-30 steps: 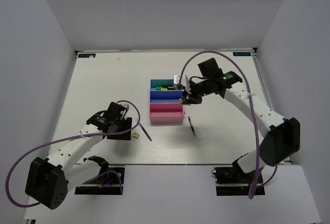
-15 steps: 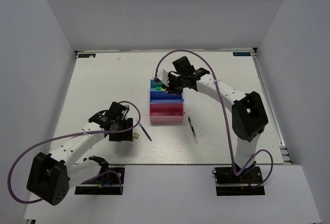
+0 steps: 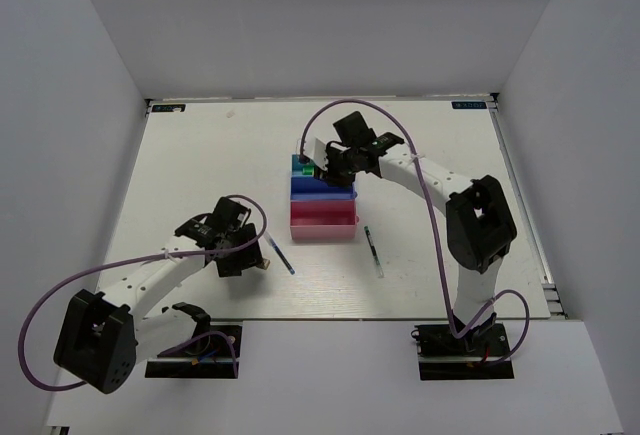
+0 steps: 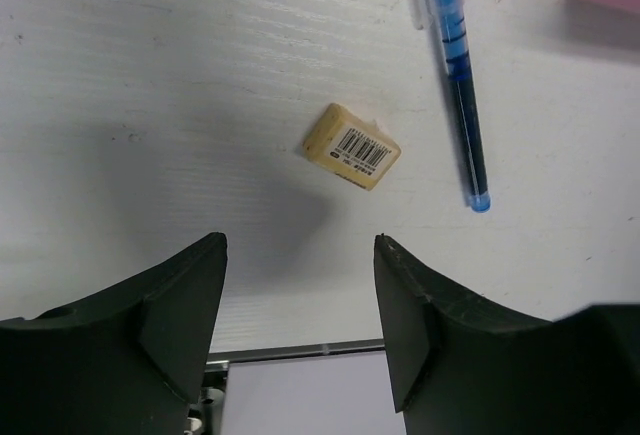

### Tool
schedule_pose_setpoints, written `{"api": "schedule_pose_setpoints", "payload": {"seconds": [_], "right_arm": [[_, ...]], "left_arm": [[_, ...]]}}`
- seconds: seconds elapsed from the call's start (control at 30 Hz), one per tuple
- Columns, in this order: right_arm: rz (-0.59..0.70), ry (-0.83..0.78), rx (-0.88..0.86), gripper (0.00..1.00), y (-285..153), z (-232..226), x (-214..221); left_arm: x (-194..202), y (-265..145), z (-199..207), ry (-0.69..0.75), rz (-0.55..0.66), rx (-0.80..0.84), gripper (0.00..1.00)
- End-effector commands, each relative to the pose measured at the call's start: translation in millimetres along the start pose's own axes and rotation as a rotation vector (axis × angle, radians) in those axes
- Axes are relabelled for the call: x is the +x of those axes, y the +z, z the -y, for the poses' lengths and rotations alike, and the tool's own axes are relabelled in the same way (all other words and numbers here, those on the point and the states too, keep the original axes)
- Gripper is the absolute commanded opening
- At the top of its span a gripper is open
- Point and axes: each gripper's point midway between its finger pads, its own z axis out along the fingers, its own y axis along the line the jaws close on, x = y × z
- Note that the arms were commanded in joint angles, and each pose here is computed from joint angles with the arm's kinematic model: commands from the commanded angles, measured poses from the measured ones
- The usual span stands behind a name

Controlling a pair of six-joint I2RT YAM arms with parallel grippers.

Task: Sort the stationery into containers
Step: Place the stationery in the storage box, then pick up the stationery from the center of the board.

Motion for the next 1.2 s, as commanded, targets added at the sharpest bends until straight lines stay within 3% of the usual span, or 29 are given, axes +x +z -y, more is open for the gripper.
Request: {"api": "schedule_pose_setpoints", "payload": {"seconds": [0.0,0.07,0.4,0.5,0.87,1.17], "right_arm": [[0.01,0.001,-0.008,0.43,0.0,1.7,-5.7],[0.01,0.016,-0.014,0.49,0.5,-0.5,-4.0],[0.028,0.05,-0.003,0.51,-8.8,-4.2,-7.1],[0.081,0.093,0.037,0.5,-30.2,-0.8,-21.0],[0.179,0.204,0.031,0.5,-75.0,-51.9,-10.7],[0.179,0.249,0.005,0.5,-83.8,-91.2,22.5]], "left_arm": [[-7.7,0.1,5.6,-0.119,0.047,0.014,0.71],[-10.2,1.3,1.2,-0.143,0.069,-0.009,0.72],[-7.1,7.4,3.5,-0.248,0.072,0.0,0.72],[-9.4,6.6,3.1,-0.28,0.082,-0.011,0.72],[-27.1,8.9,12.8,-0.438,0.11,-0.118,0.71],[-28.1,17.6,22.3,-0.441,0.08,-0.208,0.7]]}}
